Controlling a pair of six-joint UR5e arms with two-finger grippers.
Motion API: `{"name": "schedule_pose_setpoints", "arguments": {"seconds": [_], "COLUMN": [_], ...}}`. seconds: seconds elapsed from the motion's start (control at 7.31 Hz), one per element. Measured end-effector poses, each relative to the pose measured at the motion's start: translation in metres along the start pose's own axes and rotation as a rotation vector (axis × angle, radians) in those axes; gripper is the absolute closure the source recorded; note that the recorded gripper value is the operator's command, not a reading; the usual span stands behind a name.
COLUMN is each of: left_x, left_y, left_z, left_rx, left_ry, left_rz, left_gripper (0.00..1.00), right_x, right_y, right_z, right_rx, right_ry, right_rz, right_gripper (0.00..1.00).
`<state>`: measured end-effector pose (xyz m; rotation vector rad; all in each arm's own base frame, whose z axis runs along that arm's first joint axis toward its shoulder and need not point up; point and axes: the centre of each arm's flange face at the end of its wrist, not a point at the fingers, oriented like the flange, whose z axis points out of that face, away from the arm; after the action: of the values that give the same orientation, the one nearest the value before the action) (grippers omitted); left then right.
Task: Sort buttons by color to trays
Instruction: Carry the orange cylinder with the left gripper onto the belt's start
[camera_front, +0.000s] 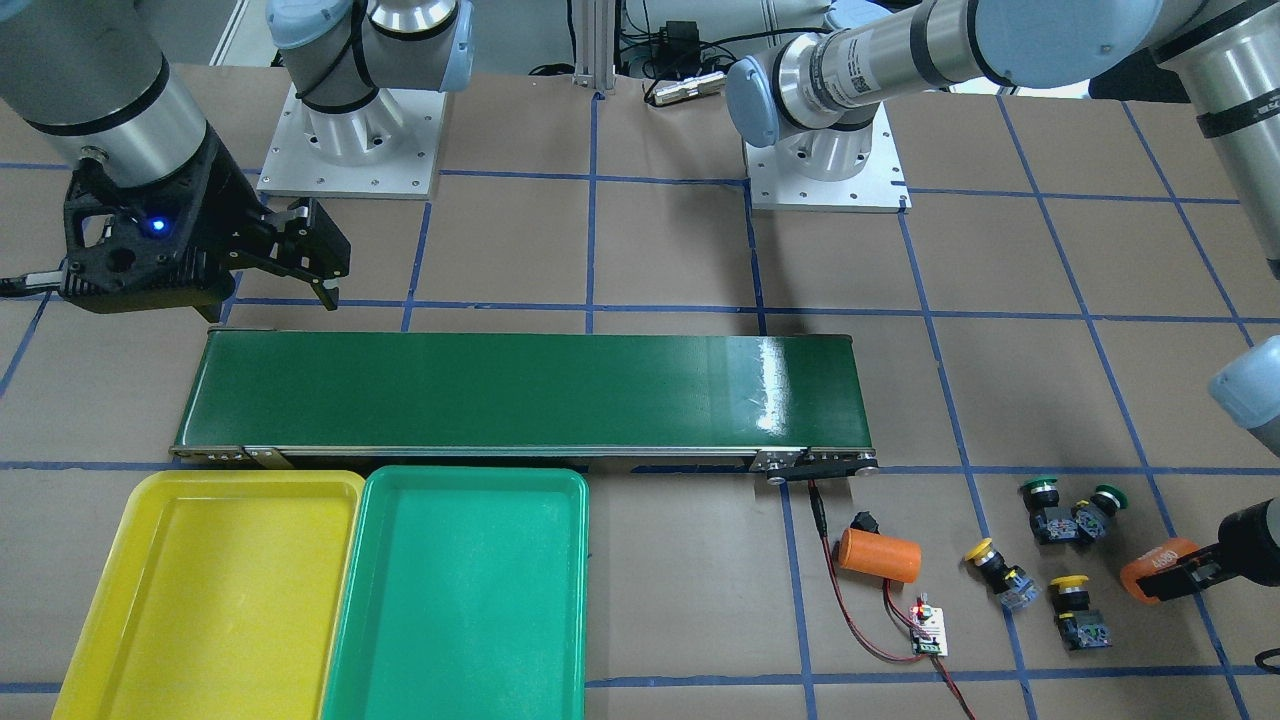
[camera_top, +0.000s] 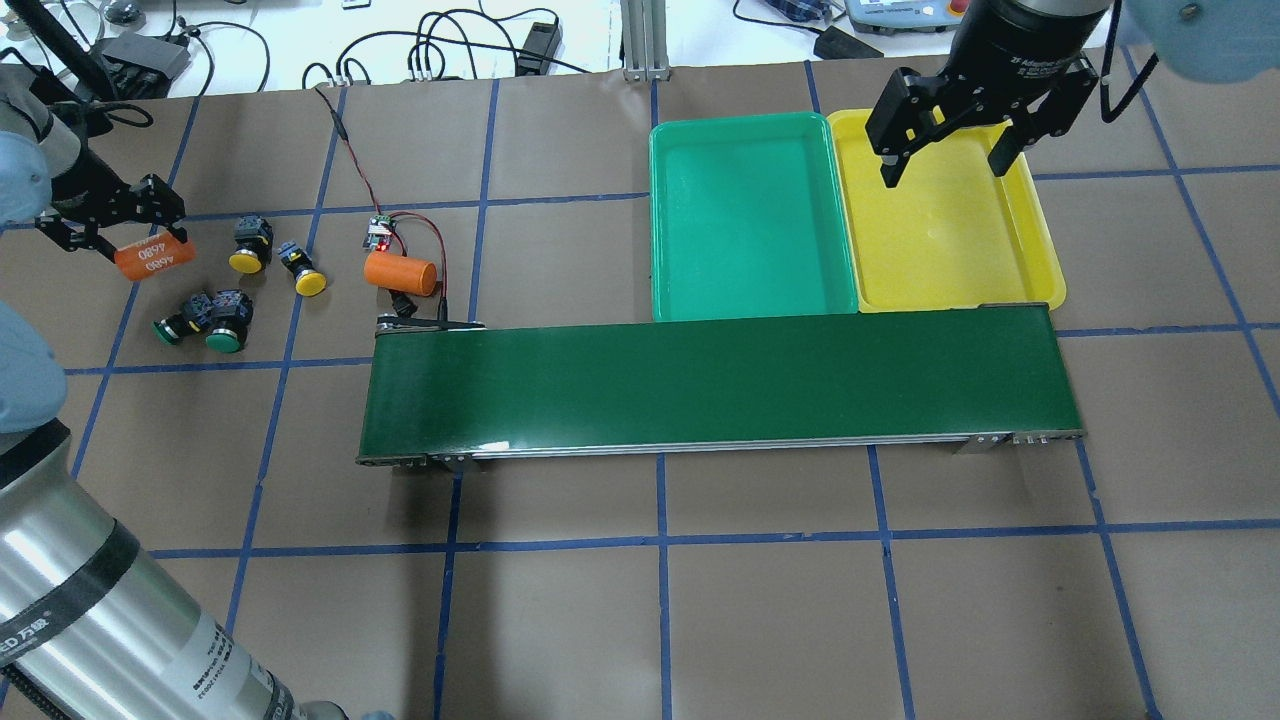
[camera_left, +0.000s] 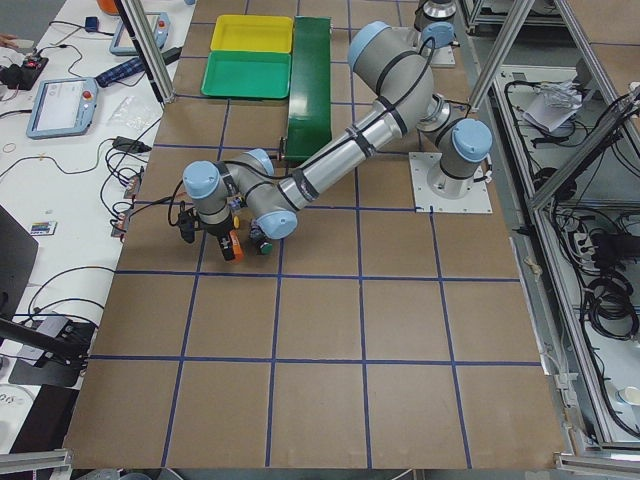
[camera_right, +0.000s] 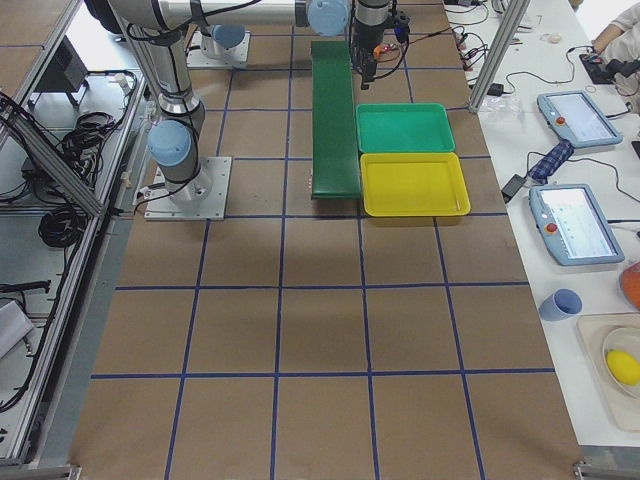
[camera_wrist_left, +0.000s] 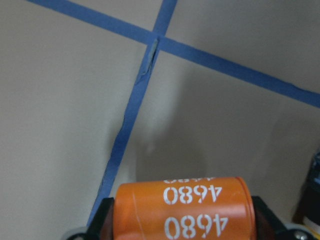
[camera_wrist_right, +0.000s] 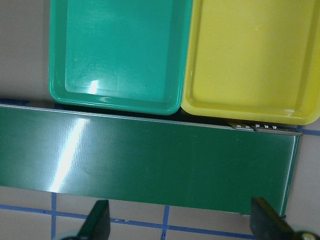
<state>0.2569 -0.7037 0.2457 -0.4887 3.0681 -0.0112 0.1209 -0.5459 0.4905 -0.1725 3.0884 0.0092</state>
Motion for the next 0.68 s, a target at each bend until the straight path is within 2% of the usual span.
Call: {"name": "schedule_pose_setpoints", "arguments": {"seconds": [0.14, 0.41, 0.55, 0.68], "left_x": [0.042, 0.146, 0.191, 0.221], "left_y": [0.012, 0.060, 0.088, 0.118], "left_z": [-0.037, -0.100, -0.115, -0.113], "left_rx": [-0.012, -0.049, -0.066, -0.098], "left_ry": [0.007, 0.038, 0.046, 0.050], "left_rz": [0.065, 0.242, 0.328, 0.387], "left_gripper": [1.00, 1.00, 1.00, 1.00], "right_x": [0.000, 0.000, 0.000, 0.000], "right_y": [0.000, 0.000, 0.000, 0.000], "right_z": [0.000, 0.000, 0.000, 0.000], "right_rx": [0.000, 0.000, 0.000, 0.000], "right_ry": [0.000, 0.000, 0.000, 0.000], "right_rz": [0.000, 0.000, 0.000, 0.000], "right_gripper": [0.00, 0.00, 0.00, 0.00]}}
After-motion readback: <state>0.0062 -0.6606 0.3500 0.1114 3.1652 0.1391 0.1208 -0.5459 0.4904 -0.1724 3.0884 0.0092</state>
